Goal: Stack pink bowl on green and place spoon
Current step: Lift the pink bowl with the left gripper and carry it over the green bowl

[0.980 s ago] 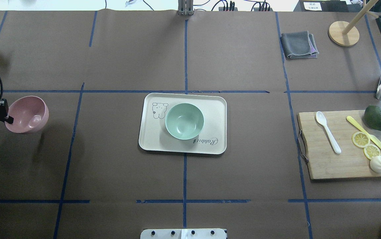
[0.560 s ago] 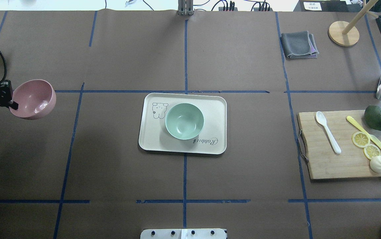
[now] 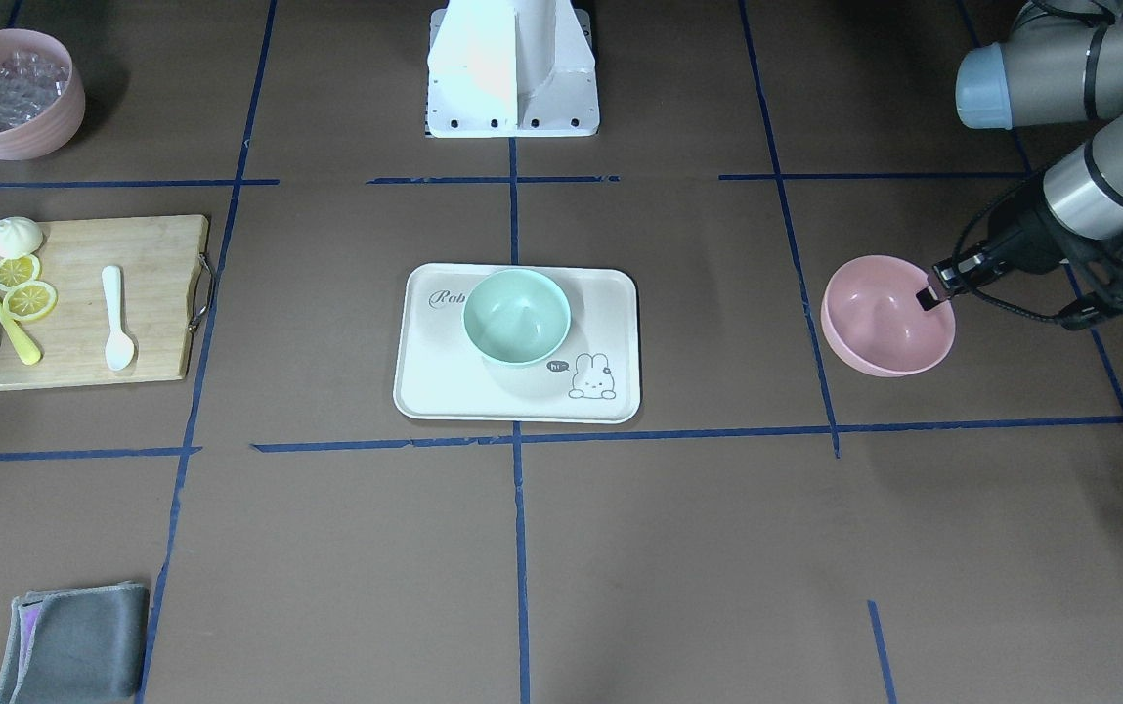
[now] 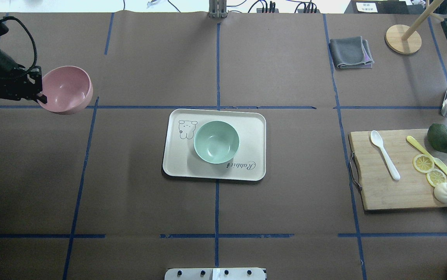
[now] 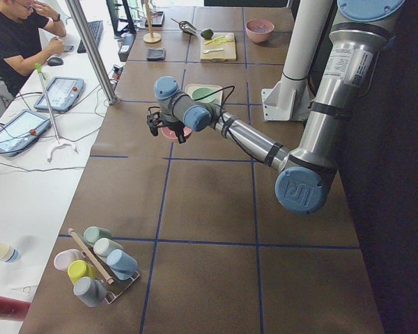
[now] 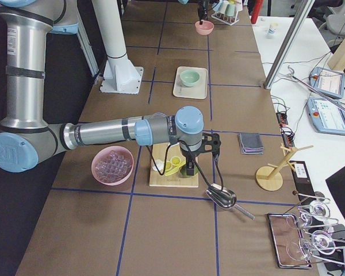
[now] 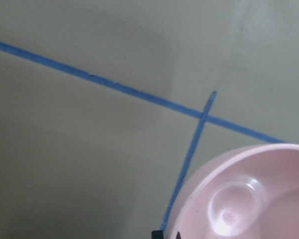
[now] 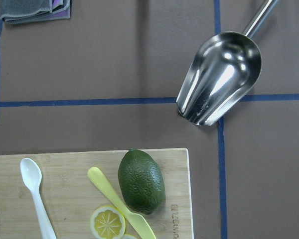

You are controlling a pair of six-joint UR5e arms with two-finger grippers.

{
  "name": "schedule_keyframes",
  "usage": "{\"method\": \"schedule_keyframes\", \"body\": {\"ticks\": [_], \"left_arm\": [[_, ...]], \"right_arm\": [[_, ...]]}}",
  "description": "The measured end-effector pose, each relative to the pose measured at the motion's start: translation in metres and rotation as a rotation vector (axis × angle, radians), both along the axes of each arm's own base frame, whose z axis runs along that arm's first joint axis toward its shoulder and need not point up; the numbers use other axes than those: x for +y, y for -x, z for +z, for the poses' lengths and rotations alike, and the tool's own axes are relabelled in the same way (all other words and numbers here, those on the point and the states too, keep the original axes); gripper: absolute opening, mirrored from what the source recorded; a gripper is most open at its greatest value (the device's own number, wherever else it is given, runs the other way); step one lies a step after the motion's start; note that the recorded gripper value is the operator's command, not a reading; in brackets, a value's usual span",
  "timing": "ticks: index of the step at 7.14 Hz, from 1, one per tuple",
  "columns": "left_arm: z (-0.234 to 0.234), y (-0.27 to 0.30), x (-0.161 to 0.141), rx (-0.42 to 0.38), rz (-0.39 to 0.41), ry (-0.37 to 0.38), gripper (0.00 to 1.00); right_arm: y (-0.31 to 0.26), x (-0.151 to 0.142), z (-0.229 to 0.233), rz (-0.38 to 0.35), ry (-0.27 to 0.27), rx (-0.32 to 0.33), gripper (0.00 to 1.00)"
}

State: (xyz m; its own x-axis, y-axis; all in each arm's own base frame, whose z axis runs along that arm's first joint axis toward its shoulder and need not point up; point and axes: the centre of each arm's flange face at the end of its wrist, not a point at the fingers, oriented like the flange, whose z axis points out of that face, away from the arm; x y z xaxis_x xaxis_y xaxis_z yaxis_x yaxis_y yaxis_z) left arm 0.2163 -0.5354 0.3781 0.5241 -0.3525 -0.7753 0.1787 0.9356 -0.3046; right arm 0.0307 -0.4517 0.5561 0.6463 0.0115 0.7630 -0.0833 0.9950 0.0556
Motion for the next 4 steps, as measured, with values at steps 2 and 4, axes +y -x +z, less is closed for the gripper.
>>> {"method": "schedule_keyframes", "body": {"ticks": [2,4], "left_arm": [[-0.059,-0.056,0.010,0.022,0.003,0.073,0.00],[-0.123,-0.111,0.022,0.014,0.002,0.134,0.00]], "right_arm": [[0.032,-0.004,-0.010,-0.024,-0.017,0.001,1.00],[0.060,-0.008,-0.019,-0.033,-0.002,0.014,1.00]]}}
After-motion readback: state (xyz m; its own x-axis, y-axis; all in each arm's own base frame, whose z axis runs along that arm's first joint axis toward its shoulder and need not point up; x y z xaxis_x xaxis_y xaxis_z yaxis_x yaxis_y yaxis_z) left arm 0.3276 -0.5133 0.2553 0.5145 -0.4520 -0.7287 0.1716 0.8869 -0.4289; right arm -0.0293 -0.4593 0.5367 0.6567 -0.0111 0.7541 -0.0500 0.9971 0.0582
